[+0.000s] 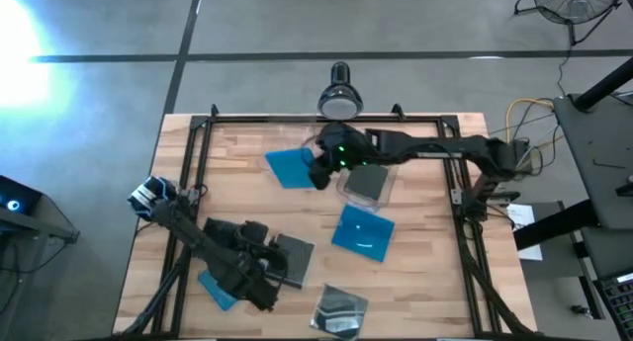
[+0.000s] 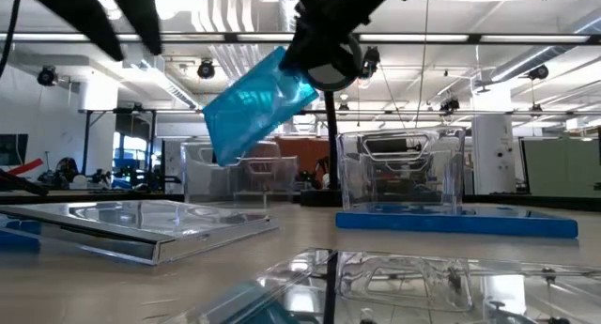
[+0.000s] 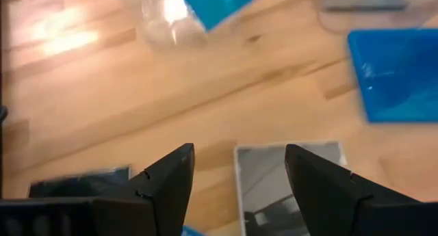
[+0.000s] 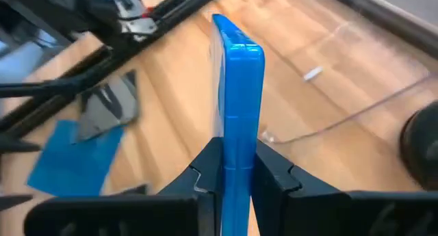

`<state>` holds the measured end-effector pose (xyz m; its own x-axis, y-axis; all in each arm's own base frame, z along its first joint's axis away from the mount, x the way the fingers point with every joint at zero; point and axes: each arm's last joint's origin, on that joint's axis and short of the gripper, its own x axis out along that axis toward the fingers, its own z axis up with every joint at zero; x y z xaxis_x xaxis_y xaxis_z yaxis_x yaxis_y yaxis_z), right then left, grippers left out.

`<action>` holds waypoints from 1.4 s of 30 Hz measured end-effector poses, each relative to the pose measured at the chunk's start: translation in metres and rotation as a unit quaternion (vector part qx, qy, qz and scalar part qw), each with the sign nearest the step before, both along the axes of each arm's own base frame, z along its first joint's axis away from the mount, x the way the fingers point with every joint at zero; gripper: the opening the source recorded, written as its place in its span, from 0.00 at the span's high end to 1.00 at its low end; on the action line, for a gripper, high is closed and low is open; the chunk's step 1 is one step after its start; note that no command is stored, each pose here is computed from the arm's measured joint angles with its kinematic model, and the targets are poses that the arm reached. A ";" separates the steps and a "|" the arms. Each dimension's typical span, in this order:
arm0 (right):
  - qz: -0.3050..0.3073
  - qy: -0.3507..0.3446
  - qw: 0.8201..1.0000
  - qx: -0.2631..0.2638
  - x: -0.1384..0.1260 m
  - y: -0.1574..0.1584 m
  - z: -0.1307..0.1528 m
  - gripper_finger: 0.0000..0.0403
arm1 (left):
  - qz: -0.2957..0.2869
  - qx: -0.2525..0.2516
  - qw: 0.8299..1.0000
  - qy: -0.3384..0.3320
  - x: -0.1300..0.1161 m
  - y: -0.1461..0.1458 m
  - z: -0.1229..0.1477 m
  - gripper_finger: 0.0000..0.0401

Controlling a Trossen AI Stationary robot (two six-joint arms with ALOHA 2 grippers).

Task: Pick & place jewel cases by type
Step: Put the blue CD case into the left transparent bin

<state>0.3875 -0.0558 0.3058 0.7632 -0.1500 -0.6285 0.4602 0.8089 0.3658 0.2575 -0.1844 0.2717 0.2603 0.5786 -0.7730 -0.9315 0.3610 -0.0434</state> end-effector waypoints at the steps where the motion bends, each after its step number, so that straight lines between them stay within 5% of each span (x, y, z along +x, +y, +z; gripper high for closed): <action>1: 0.006 -0.006 1.000 -0.001 0.004 -0.001 0.007 0.91 | -0.003 0.000 1.000 -0.002 -0.004 -0.004 -0.001 0.47; 6: 0.006 -0.073 0.997 -0.029 0.005 0.001 0.060 0.91 | -0.019 0.012 1.000 -0.019 -0.022 -0.017 -0.006 0.47; 10: -0.054 -0.070 0.987 -0.138 0.004 -0.004 0.079 0.91 | -0.013 0.032 0.999 -0.025 -0.029 -0.016 -0.011 0.47; 16: 0.005 0.063 0.987 -0.147 0.029 -0.005 0.029 0.90 | -0.009 0.044 0.999 -0.028 -0.035 -0.009 -0.015 0.47; 23: 0.132 0.196 0.942 -0.237 0.065 0.013 -0.004 0.90 | 0.007 0.035 0.999 -0.038 -0.038 -0.007 -0.016 0.47; 29: 0.187 0.226 0.940 -0.174 0.069 0.014 0.020 0.90 | 0.010 0.017 0.999 -0.051 -0.035 -0.010 -0.017 0.47; 34: 0.228 0.261 0.933 -0.093 0.056 0.016 0.011 0.90 | 0.008 0.017 0.998 -0.052 -0.036 -0.010 -0.017 0.47; 42: 0.267 0.298 0.911 -0.096 0.050 0.020 0.004 0.88 | 0.008 0.014 0.998 -0.060 -0.035 -0.011 -0.017 0.47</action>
